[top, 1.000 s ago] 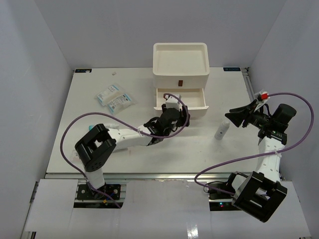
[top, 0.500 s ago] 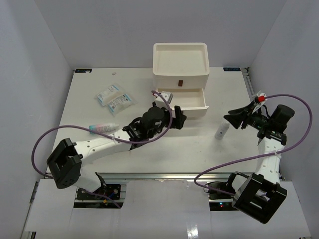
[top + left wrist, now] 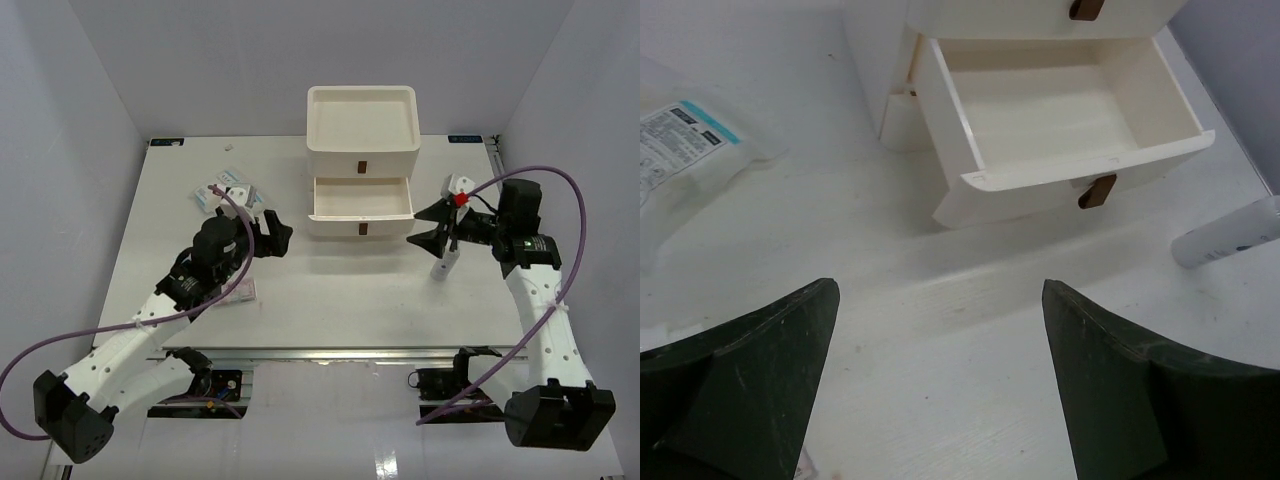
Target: Organize the makeup
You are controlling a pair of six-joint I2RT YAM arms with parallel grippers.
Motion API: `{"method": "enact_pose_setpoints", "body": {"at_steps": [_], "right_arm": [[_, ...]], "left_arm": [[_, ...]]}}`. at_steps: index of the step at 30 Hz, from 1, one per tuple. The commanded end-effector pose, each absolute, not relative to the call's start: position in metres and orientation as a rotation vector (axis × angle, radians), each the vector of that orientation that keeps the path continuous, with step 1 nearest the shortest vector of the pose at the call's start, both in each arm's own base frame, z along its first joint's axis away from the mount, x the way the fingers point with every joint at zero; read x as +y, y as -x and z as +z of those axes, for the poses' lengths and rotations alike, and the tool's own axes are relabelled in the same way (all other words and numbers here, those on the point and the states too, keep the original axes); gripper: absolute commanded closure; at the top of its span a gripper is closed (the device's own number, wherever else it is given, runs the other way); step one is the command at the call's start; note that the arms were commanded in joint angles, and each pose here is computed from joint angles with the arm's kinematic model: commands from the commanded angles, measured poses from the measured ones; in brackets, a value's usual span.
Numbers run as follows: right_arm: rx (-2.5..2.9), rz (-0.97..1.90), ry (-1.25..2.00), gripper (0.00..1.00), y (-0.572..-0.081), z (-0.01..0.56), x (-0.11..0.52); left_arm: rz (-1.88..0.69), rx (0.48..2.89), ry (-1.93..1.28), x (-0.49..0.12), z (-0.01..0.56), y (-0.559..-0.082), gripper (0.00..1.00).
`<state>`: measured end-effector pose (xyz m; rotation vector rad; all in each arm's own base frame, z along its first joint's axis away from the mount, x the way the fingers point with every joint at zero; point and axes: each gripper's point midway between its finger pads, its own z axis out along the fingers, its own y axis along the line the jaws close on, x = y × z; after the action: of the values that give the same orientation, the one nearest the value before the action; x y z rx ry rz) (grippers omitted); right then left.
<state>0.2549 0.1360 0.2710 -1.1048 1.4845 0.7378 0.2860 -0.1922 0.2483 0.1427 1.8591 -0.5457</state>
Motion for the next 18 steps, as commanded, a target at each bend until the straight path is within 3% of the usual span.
{"method": "enact_pose_setpoints", "body": {"at_steps": [1, 9, 18], "right_arm": [[1.397, 0.758, 1.334, 0.36, -0.235, 0.284, 0.187], [1.44, 0.917, 1.678, 0.34, -0.203, 0.237, 0.304], [1.541, 0.943, 1.865, 0.2, -0.193, 0.176, 0.432]], "left_arm": [[-0.37, 1.806, -0.116, -0.148, 0.254, -0.276, 0.05], [-0.275, 1.548, 0.117, -0.077, 0.306, -0.245, 0.02], [-0.257, 1.305, 0.418, 0.0, 0.335, -0.194, 0.02]]}}
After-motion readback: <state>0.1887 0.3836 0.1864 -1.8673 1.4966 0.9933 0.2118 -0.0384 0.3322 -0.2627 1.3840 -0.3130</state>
